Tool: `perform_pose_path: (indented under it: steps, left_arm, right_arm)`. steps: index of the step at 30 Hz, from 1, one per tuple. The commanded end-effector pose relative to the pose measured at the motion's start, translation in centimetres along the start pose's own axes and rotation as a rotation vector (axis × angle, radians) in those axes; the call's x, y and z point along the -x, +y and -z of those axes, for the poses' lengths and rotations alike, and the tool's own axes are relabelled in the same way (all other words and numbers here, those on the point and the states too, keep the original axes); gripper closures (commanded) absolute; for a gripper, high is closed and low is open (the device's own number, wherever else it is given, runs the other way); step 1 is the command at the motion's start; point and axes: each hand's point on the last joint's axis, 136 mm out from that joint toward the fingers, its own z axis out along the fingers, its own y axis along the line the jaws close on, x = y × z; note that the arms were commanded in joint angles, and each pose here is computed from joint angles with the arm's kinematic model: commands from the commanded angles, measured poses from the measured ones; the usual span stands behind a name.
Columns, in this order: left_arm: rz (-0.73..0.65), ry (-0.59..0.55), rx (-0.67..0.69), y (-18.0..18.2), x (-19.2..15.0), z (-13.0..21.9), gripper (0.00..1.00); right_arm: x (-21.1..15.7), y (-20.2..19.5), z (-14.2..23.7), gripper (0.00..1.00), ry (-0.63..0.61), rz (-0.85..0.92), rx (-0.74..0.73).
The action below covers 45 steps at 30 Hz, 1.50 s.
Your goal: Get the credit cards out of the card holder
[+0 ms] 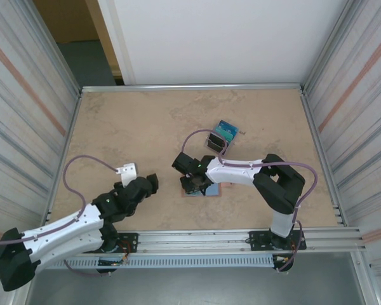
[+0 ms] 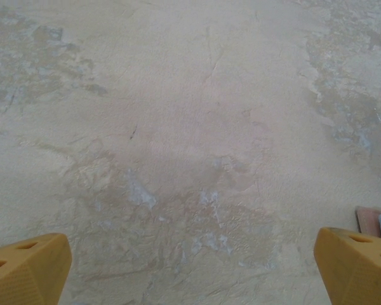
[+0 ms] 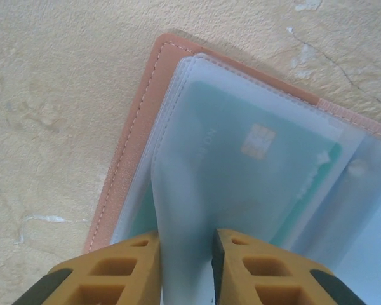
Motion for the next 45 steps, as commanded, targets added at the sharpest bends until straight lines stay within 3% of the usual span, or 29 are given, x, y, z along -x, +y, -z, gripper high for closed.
perform_pose_path:
  steps: [1,20,29,45]
  left_arm:
    - [-0.033,-0.030,-0.022,-1.5,1.9,0.3,0.01]
    - [-0.228,0.088,-0.126,-8.1,1.9,-1.7,0.01]
    - [-0.278,0.130,-0.207,-11.0,0.5,-2.1,0.01]
    - [-0.516,0.169,-0.184,-16.7,-3.0,-3.4,0.01]
  right_arm:
    - [-0.5,-1.0,0.1,0.75,0.008,-0.013,-0.021]
    - [0.1,-4.6,2.9,0.69,-0.083,-0.092,-0.090]
    - [-0.2,-7.3,3.9,0.69,-0.109,-0.168,-0.117]
    - [-1.9,-11.5,4.6,0.68,-0.140,-0.324,-0.107]
